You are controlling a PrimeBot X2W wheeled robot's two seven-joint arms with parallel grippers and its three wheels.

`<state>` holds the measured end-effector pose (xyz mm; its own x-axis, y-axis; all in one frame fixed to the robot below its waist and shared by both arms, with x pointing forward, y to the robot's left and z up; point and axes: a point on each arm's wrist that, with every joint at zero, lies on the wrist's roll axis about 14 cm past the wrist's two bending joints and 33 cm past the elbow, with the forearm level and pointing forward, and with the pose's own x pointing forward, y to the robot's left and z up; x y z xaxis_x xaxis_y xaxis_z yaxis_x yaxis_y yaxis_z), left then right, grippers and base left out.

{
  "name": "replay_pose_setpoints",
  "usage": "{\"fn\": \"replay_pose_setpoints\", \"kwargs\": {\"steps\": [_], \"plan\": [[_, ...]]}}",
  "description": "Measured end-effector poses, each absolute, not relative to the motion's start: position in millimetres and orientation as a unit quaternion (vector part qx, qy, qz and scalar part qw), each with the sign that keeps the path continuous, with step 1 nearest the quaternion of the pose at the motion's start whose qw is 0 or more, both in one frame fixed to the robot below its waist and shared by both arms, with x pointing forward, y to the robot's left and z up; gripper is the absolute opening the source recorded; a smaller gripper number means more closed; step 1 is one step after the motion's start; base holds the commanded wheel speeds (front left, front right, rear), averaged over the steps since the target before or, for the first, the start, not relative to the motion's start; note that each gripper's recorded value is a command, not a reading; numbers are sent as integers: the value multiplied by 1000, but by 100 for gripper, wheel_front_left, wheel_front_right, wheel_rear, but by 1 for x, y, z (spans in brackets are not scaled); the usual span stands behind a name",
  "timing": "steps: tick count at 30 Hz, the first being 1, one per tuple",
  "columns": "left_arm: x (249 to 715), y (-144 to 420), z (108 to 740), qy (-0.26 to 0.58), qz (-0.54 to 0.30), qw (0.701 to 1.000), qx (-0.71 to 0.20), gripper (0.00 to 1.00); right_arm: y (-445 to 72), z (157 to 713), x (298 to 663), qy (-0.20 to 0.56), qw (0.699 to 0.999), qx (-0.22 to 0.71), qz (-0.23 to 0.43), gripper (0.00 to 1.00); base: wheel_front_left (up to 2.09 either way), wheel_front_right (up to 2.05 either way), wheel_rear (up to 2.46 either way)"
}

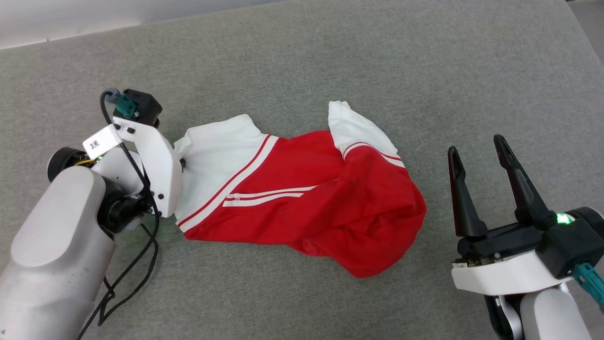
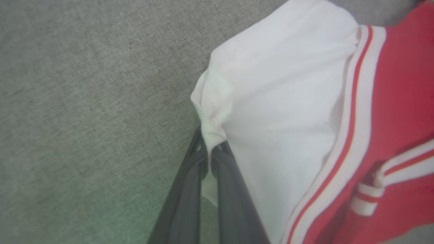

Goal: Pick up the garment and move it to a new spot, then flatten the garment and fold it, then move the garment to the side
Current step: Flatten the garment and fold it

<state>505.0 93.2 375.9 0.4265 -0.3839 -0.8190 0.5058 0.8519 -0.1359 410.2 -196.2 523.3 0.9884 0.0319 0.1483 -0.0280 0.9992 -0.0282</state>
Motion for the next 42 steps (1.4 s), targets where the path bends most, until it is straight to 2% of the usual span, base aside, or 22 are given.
{"fn": "replay_pose_setpoints", "kwargs": {"steps": [10, 18, 19, 20, 25, 30, 34, 38, 42], "plan": [[509, 145, 405, 381, -172, 908, -18, 0, -177, 532, 414, -90, 995, -9, 43, 100, 0, 0, 0], [464, 184, 406, 347, -111, 930, -53, 0, -161, 541, 414, -104, 992, -4, 65, 100, 0, 0, 0], [457, 184, 405, 346, -110, 930, -56, 36, -159, 542, 414, -106, 992, -4, 68, 100, 0, 0, 0], [450, 184, 404, 344, -110, 931, -58, 99, -157, 543, 414, -107, 992, -4, 71, 100, 0, 0, 0], [441, 179, 423, 271, -105, 955, -61, 100, -149, 545, 413, -111, 990, -2, 82, 100, 0, 0, 0], [456, 170, 480, 104, -111, 986, -67, 100, -148, 546, 412, -112, 990, -5, 84, 100, 0, 0, 0], [450, 166, 515, -16, -122, 992, -30, 100, -150, 550, 411, -117, 990, -8, 80, 100, 0, 0, 0], [435, 166, 517, -41, -105, 994, -2, 100, -151, 554, 409, -122, 989, -10, 80, 100, 0, 0, 0], [425, 161, 541, -85, -91, 992, -16, 100, -150, 556, 409, -125, 989, -12, 80, 100, 0, 0, 0]]}}
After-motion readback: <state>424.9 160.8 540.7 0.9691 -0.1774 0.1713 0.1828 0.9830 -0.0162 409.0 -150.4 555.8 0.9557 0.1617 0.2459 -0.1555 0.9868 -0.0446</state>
